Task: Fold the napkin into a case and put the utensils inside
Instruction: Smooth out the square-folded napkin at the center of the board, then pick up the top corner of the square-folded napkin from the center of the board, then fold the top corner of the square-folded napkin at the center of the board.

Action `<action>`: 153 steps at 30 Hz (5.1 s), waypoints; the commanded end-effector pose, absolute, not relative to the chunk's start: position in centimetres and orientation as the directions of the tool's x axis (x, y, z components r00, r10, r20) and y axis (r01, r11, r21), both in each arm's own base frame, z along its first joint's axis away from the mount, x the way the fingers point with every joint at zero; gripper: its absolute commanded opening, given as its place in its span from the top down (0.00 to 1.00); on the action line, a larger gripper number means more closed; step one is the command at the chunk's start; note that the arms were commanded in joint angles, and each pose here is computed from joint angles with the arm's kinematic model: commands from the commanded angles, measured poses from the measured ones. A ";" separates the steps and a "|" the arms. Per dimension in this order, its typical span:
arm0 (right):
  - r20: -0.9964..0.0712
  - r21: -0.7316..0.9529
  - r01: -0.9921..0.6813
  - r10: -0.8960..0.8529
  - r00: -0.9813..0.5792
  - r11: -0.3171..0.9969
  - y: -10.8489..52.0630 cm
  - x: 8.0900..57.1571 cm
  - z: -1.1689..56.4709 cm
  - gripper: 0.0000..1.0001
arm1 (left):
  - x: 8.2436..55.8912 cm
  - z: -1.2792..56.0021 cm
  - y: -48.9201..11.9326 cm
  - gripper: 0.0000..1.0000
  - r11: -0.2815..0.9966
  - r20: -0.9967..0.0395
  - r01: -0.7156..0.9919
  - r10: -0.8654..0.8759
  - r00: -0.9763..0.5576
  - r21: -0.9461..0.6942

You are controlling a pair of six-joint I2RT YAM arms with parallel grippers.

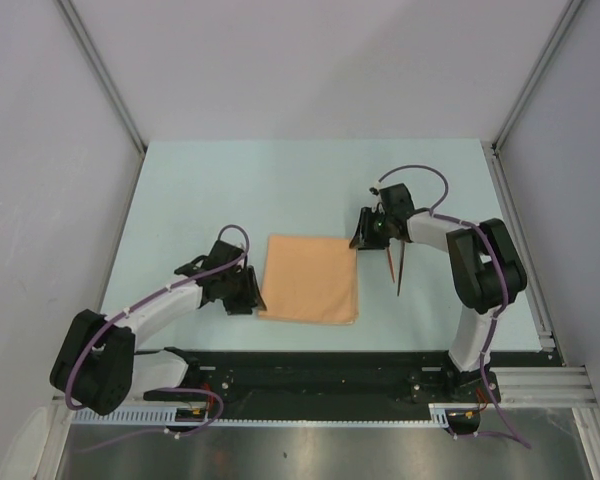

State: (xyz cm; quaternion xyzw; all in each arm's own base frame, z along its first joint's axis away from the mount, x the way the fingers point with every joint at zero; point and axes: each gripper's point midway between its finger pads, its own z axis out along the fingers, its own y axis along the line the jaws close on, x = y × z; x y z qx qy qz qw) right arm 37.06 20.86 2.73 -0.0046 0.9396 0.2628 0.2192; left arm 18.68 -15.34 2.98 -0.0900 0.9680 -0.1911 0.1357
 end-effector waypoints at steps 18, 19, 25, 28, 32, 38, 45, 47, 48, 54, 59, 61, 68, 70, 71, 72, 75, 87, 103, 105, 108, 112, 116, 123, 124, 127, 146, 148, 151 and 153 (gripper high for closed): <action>-0.423 0.479 -0.080 0.150 -0.894 0.874 19.2 42.6 2.1 0.41 | 18.5 3.6 -16.9 0.51 0.865 -0.229 -0.074 -0.213 -0.950 -0.495; -0.408 0.472 -0.070 0.147 -0.901 0.879 19.0 41.7 2.7 0.36 | 19.0 4.1 -17.0 0.53 0.863 -0.243 -0.066 -0.214 -0.946 -0.500; -0.349 0.353 0.029 0.160 -0.923 0.935 17.5 34.9 5.8 0.18 | 19.9 4.6 -17.5 0.51 0.865 -0.257 -0.035 -0.187 -0.948 -0.500; -0.293 0.352 0.086 0.197 -0.936 0.932 18.1 30.4 5.9 0.30 | 19.6 3.5 -18.0 0.58 0.856 -0.217 -0.042 -0.178 -0.960 -0.516; -0.259 0.373 0.109 0.216 -0.941 0.922 20.0 26.3 6.1 0.44 | 19.5 2.9 -18.9 0.67 0.832 -0.192 -0.050 -0.185 -0.964 -0.552; -0.243 0.333 0.123 0.211 -0.947 0.935 20.6 23.2 4.1 0.54 | 19.7 3.1 -20.1 0.74 0.824 -0.204 -0.027 -0.171 -0.964 -0.566; -0.235 0.338 0.126 0.213 -0.948 0.933 20.6 22.7 3.7 0.62 | 19.1 2.4 -20.4 0.77 0.831 -0.188 -0.026 -0.156 -0.970 -0.555; -0.236 0.340 0.122 0.211 -0.949 0.932 20.6 22.7 3.7 0.65 | 19.0 2.4 -20.3 0.76 0.834 -0.190 -0.026 -0.156 -0.969 -0.551; -0.235 0.339 0.121 0.209 -0.949 0.933 20.6 22.6 3.7 0.65 | 19.0 2.4 -20.2 0.76 0.835 -0.189 -0.027 -0.156 -0.969 -0.550; -0.235 0.340 0.119 0.207 -0.950 0.933 20.6 22.6 3.8 0.68 | 18.9 2.4 -20.0 0.76 0.839 -0.189 -0.028 -0.155 -0.970 -0.543; -0.253 0.341 0.110 0.204 -0.946 0.934 20.5 22.8 4.4 0.81 | 18.8 2.4 -19.6 0.76 0.851 -0.198 -0.026 -0.152 -0.968 -0.524; -0.258 0.351 0.103 0.202 -0.945 0.931 20.7 22.9 4.6 0.92 | 18.9 2.5 -19.5 0.74 0.855 -0.203 -0.028 -0.155 -0.967 -0.518; -0.301 0.430 0.043 0.188 -0.935 0.902 22.5 24.4 6.5 1.00 | 19.6 4.0 -18.8 0.52 0.870 -0.259 -0.022 -0.170 -0.951 -0.492; -0.325 0.475 0.005 0.181 -0.928 0.880 24.0 25.7 7.2 1.00 | 20.6 5.5 -18.1 0.43 0.886 -0.312 -0.024 -0.188 -0.931 -0.463; -0.325 0.505 -0.016 0.173 -0.930 0.863 24.9 26.0 7.5 1.00 | 21.0 6.0 -17.8 0.40 0.892 -0.332 -0.027 -0.195 -0.923 -0.450; -0.360 0.541 -0.048 0.180 -0.916 0.840 26.1 27.5 8.7 1.00 | 21.7 6.7 -17.4 0.37 0.898 -0.358 -0.035 -0.210 -0.910 -0.439; -0.376 0.568 -0.085 0.166 -0.911 0.819 28.4 30.1 8.2 1.00 | 24.4 9.6 -17.1 0.37 0.890 -0.446 -0.040 -0.265 -0.855 -0.454; -0.364 0.709 -0.184 0.129 -0.922 0.680 37.2 39.7 7.7 1.00 | 25.7 7.4 -19.5 0.66 0.860 -0.386 -0.003 -0.233 -0.892 -0.511; -0.374 0.748 -0.275 0.042 -0.926 0.603 40.1 40.7 7.0 1.00 | 23.5 5.1 -18.7 0.87 0.856 -0.347 -0.041 -0.252 -0.903 -0.516; -0.376 0.751 -0.288 0.026 -0.926 0.594 40.5 40.6 7.1 1.00 | 23.0 4.6 -18.7 0.89 0.854 -0.333 -0.051 -0.256 -0.907 -0.518; -0.384 0.742 -0.306 0.004 -0.923 0.597 40.7 40.8 6.7 1.00 | 22.3 4.2 -18.8 0.93 0.850 -0.321 -0.054 -0.256 -0.912 -0.525; -0.373 0.746 -0.313 -0.020 -0.928 0.587 41.2 40.8 6.3 1.00 | 21.6 3.9 -19.0 0.95 0.848 -0.313 -0.051 -0.249 -0.917 -0.527; -0.375 0.741 -0.324 -0.039 -0.926 0.588 41.5 40.8 5.8 1.00 | 21.3 3.7 -19.0 0.96 0.850 -0.308 -0.050 -0.243 -0.920 -0.524; -0.378 0.754 -0.340 -0.052 -0.924 0.562 42.1 40.7 6.0 0.99 | 21.0 3.8 -19.2 0.97 0.848 -0.304 -0.042 -0.235 -0.923 -0.528; -0.378 0.754 -0.343 -0.056 -0.924 0.560 42.3 40.6 6.1 0.98 | 20.9 3.7 -19.2 0.97 0.848 -0.299 -0.043 -0.233 -0.926 -0.528; -0.378 0.757 -0.345 -0.058 -0.924 0.555 42.6 40.5 6.0 0.97 | 20.7 3.7 -19.4 0.98 0.846 -0.296 -0.039 -0.228 -0.928 -0.532; -0.391 0.761 -0.361 -0.063 -0.918 0.539 43.7 41.1 5.7 0.94 | 20.1 2.9 -19.3 0.96 0.863 -0.284 -0.050 -0.220 -0.933 -0.502; -0.382 0.763 -0.356 -0.066 -0.922 0.539 43.8 41.2 5.3 0.94 | 20.1 2.8 -19.3 0.96 0.866 -0.282 -0.049 -0.215 -0.935 -0.498; -0.373 0.764 -0.350 -0.071 -0.925 0.542 43.9 41.1 4.8 0.94 | 20.1 2.8 -19.3 0.96 0.866 -0.281 -0.049 -0.215 -0.936 -0.497; -0.372 0.763 -0.348 -0.071 -0.926 0.545 43.8 41.2 4.7 0.94 | 20.0 2.7 -19.2 0.96 0.869 -0.282 -0.051 -0.214 -0.935 -0.493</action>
